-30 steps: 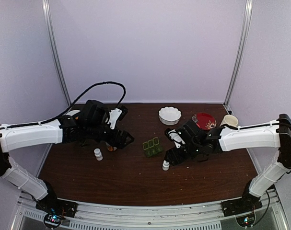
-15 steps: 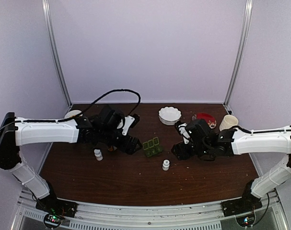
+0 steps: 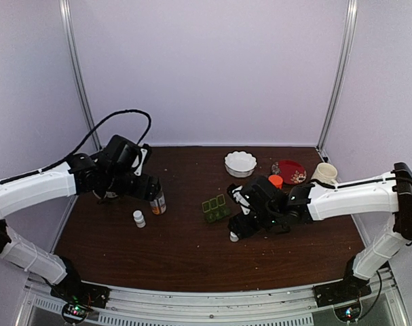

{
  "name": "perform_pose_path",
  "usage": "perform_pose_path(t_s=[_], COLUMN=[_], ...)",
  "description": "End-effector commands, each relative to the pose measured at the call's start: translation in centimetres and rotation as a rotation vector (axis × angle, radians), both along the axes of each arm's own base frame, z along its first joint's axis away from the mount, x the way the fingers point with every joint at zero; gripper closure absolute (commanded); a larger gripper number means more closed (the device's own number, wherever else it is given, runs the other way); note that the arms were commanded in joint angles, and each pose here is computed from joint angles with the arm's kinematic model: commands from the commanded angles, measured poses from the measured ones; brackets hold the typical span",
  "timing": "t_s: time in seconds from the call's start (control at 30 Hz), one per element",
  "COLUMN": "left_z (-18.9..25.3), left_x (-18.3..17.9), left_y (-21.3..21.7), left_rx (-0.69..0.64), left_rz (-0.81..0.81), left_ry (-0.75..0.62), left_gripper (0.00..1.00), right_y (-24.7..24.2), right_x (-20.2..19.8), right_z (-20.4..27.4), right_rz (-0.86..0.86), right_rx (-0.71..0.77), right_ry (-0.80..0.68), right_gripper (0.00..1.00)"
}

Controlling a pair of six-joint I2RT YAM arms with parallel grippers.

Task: Sort the pills into containers
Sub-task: Place the pill bottle at the center of the board.

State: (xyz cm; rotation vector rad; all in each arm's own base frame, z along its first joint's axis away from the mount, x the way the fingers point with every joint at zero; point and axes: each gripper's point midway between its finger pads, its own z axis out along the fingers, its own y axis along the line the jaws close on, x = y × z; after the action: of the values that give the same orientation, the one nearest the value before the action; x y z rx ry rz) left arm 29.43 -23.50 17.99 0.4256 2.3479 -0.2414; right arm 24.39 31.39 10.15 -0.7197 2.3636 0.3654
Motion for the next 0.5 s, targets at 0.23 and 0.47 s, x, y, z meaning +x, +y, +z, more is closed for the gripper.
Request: perform_pose_path(t_s=[0.23,0.47], left_z=[-0.1,0.4], left_x=[0.6,0.5], left_y=[4.4,4.4], left_rx=[0.038,0.030], left_rz=[0.108,0.104], left_ry=[0.009,0.003], left_gripper=[0.17,0.18], right_y=[0.4,0.4], right_x=[-0.3,-0.6], right_z=[-3.5,-3.6], right_rz=[0.018,0.031], right_rx=[-0.137,-0.137], right_ry=[0.097,0.106], right_gripper=[0.44,0.69])
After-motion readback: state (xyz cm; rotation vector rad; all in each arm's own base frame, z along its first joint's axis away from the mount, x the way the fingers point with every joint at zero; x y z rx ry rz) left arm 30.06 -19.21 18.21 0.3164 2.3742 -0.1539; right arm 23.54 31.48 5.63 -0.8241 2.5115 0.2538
